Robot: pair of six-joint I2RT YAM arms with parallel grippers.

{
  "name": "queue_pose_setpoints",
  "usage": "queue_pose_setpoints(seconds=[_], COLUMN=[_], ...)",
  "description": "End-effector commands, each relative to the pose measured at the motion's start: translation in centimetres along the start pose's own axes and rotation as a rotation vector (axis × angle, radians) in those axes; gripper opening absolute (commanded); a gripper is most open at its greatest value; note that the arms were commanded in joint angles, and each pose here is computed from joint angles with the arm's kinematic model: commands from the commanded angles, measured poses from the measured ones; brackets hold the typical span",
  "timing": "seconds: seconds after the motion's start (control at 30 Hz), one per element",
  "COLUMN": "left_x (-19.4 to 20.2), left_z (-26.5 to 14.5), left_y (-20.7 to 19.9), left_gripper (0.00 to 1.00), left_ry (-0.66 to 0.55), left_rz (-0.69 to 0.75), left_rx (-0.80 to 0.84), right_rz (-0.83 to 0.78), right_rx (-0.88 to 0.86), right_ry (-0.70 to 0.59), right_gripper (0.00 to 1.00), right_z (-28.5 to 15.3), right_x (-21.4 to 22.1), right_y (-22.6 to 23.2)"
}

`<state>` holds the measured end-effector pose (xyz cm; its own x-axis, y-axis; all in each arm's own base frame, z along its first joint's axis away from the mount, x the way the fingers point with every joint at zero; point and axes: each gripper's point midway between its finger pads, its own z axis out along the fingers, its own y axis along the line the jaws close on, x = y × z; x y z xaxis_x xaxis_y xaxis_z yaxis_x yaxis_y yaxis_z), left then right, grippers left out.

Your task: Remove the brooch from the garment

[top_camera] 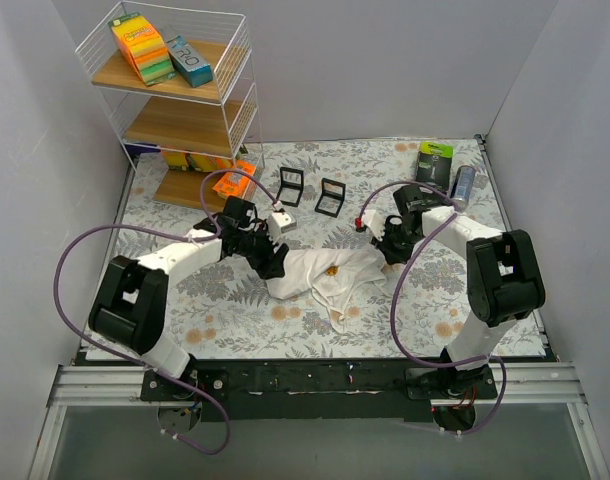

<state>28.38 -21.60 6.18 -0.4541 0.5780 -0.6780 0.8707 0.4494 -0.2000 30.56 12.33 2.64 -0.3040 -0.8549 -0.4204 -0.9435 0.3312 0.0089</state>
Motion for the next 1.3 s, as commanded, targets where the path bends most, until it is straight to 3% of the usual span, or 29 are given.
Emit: queue_pose_setpoints(seconds=[0.0,0.27,0.53,0.63,0.67,0.7,0.87,1.03,1.13,1.27], left_x=[-2.6,2.5,3.7,3.6,3.4,3.1,-0.4,-9.5,-12.3,-13.2], left_z=[-2.3,-0.2,1.3,1.4,1.3,1.1,-1.1,-9.0,-13.0,-16.6], left_y=[-3.8,-5.1,-3.9,-3.5,-3.4,-3.3,-2.8,-1.2,-0.9,-0.5], left_gripper=[0.55,0.42,0.33,0.16,0.04,0.00,0.00,0.00,0.00,0.00], left_ry=[-0.104,0.046,0.088,0.084,0.079,0.073,-0.012,-0.242,-0.305,-0.319], left_rz=[0.192,0.358,0.424,0.418,0.414,0.410,0.343,0.278,0.248,0.197], left_rx=[0.053,0.066,-0.002,-0.028,-0.035,-0.047,-0.131,-0.273,-0.322,-0.374], right_rz=[-0.005,0.006,0.007,0.004,0.003,0.002,-0.018,-0.090,-0.127,-0.171], right_rx=[0.052,0.050,0.068,0.076,0.079,0.082,0.133,0.281,0.372,0.475], right_ry=[-0.084,-0.085,-0.098,-0.102,-0.104,-0.103,-0.109,-0.195,-0.249,-0.319], right_gripper=[0.01,0.01,0.01,0.01,0.01,0.01,0.01,0.01,0.01,0.01], right_z=[-2.5,-2.7,-3.2,-3.3,-3.4,-3.5,-4.8,-10.5,-14.1,-18.5], right_x=[-2.9,-3.2,-3.7,-3.7,-3.7,-3.8,-4.3,-7.1,-8.7,-10.5], right_y=[-1.1,-1.1,-1.5,-1.5,-1.5,-1.5,-2.3,-4.2,-4.9,-5.1])
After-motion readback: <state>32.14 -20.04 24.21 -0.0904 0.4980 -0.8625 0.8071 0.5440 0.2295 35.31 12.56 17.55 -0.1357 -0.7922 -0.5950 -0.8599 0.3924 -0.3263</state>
